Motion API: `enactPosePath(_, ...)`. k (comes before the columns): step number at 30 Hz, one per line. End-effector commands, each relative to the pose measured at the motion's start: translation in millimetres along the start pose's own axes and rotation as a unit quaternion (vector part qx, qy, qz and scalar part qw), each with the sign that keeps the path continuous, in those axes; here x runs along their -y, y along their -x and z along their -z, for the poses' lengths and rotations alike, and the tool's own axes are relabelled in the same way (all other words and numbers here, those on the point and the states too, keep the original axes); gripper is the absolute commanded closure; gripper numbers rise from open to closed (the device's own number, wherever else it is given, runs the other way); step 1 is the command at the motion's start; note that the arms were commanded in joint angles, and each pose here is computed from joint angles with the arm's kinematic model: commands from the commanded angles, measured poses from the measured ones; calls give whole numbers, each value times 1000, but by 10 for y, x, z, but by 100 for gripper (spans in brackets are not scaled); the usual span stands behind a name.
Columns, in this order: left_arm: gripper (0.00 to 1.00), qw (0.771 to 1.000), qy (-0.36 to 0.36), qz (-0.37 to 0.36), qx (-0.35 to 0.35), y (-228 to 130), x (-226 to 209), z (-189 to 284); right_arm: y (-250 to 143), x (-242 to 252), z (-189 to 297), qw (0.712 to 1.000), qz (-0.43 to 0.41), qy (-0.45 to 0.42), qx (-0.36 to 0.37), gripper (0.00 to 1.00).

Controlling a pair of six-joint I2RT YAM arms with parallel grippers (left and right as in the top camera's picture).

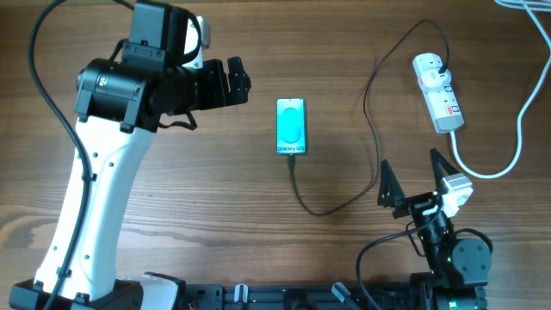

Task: Plug charger to phone and switch on socket

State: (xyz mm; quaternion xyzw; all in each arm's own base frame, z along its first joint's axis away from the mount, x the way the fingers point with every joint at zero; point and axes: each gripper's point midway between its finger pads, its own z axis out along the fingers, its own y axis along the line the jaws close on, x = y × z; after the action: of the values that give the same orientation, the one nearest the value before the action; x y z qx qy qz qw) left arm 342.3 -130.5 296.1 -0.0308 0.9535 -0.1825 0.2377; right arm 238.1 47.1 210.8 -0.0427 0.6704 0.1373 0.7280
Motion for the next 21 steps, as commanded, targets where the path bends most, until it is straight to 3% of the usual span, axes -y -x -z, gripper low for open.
enactPosePath(1,0,1000,3,-2,8,19,-22,46,-9,44,1,1000,20,-12,12,0)
enactPosePath(10,0,1000,3,-2,8,19,-22,46,-65,190,3,998,34,-47,11,0)
enactPosePath(16,0,1000,3,-2,8,19,-22,46,-312,333,30,996,39,-75,-41,0)
enactPosePath(21,0,1000,3,-2,8,20,-22,46,-304,369,36,993,72,-82,-42,0)
